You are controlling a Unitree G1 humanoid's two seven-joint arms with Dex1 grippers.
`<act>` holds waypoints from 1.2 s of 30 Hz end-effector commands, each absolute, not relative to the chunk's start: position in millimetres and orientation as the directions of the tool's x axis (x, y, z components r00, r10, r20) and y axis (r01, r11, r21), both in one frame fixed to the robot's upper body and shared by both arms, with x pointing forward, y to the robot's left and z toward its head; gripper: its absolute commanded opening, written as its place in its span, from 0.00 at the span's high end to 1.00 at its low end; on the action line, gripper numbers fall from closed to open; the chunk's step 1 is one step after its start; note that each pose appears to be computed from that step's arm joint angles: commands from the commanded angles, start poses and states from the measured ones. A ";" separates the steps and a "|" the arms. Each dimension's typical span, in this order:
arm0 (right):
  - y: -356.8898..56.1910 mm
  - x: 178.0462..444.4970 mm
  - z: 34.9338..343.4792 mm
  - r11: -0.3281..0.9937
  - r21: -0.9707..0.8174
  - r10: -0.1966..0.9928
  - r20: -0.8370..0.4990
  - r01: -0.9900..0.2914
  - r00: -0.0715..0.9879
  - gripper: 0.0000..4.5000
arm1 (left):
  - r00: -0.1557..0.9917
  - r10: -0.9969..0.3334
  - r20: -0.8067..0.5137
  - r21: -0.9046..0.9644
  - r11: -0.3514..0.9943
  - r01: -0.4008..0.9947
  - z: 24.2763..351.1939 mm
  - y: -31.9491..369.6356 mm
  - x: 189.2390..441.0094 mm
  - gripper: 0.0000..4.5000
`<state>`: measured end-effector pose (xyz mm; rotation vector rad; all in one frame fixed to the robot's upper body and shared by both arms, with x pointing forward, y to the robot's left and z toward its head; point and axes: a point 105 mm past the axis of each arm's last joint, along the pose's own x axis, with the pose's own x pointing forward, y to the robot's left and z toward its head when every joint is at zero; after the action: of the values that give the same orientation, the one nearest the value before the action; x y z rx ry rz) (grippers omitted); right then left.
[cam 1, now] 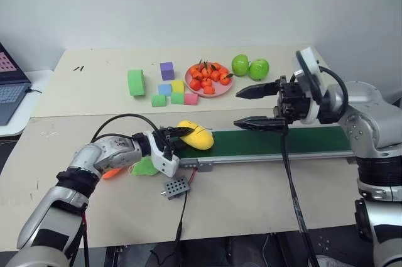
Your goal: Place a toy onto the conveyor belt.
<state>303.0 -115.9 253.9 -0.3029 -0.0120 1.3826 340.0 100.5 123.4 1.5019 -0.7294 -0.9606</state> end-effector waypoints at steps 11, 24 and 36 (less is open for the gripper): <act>-121.8 308.0 264.4 0.158 -0.275 0.961 -0.177 -0.948 0.212 0.00 | 0.350 -0.937 0.017 0.964 0.109 0.244 211.1 94.8 321.8 0.00; -144.2 307.7 269.3 0.167 -0.282 0.942 -0.236 -0.945 0.237 0.00 | 0.347 -0.932 -0.108 0.441 0.268 0.857 246.9 121.7 309.9 0.00; -158.0 294.6 267.4 0.175 -0.276 0.928 -0.275 -0.945 0.252 0.00 | 0.473 -0.854 -0.216 0.196 0.436 0.878 235.2 144.1 301.0 0.00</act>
<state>301.1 -155.8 250.8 -0.4051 0.1104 1.3391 301.8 142.4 223.9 0.2414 0.1336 -1.1245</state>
